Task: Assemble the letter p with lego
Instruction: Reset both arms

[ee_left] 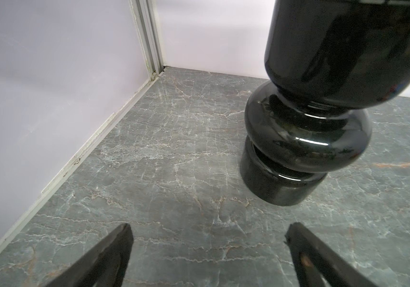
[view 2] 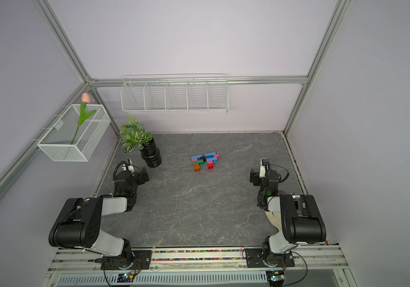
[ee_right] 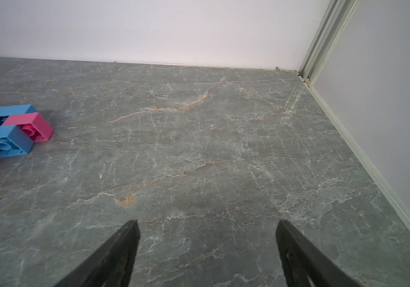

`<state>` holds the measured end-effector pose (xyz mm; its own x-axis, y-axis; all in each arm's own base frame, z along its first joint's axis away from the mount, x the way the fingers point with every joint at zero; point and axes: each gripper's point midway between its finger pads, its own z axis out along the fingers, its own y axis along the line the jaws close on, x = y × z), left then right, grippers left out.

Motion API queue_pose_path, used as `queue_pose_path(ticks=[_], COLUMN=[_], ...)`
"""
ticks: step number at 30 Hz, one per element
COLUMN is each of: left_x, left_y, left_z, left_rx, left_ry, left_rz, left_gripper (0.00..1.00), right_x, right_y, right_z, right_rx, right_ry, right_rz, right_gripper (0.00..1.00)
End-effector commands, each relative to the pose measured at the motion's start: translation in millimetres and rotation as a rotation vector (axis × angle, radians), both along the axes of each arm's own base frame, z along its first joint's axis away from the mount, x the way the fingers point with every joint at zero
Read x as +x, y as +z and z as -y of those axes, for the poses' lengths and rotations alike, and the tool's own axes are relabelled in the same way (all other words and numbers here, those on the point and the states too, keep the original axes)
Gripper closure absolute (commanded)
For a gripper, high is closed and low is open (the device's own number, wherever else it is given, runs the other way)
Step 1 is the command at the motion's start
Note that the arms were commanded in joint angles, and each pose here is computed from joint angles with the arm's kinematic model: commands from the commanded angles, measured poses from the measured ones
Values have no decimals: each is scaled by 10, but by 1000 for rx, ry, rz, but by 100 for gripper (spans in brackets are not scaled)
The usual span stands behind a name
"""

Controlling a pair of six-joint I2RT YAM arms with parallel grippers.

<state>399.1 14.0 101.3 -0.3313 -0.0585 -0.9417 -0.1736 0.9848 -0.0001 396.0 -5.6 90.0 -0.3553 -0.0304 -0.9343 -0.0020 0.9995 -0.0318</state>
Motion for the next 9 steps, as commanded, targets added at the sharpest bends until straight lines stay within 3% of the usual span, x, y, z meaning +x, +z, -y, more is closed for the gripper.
queue_pose_path(ticks=[1,9], left_x=[55,53], left_y=[118,113], left_z=[-11,-13], left_rx=[11,11], left_ry=[-5,-4], left_rz=[24,23], left_gripper=[0,0], right_x=[-13,-20], right_y=[8,14], right_z=[-32,-34], right_rx=[10,6], right_ry=[9,8], right_rz=[-1,4], right_gripper=[11,11])
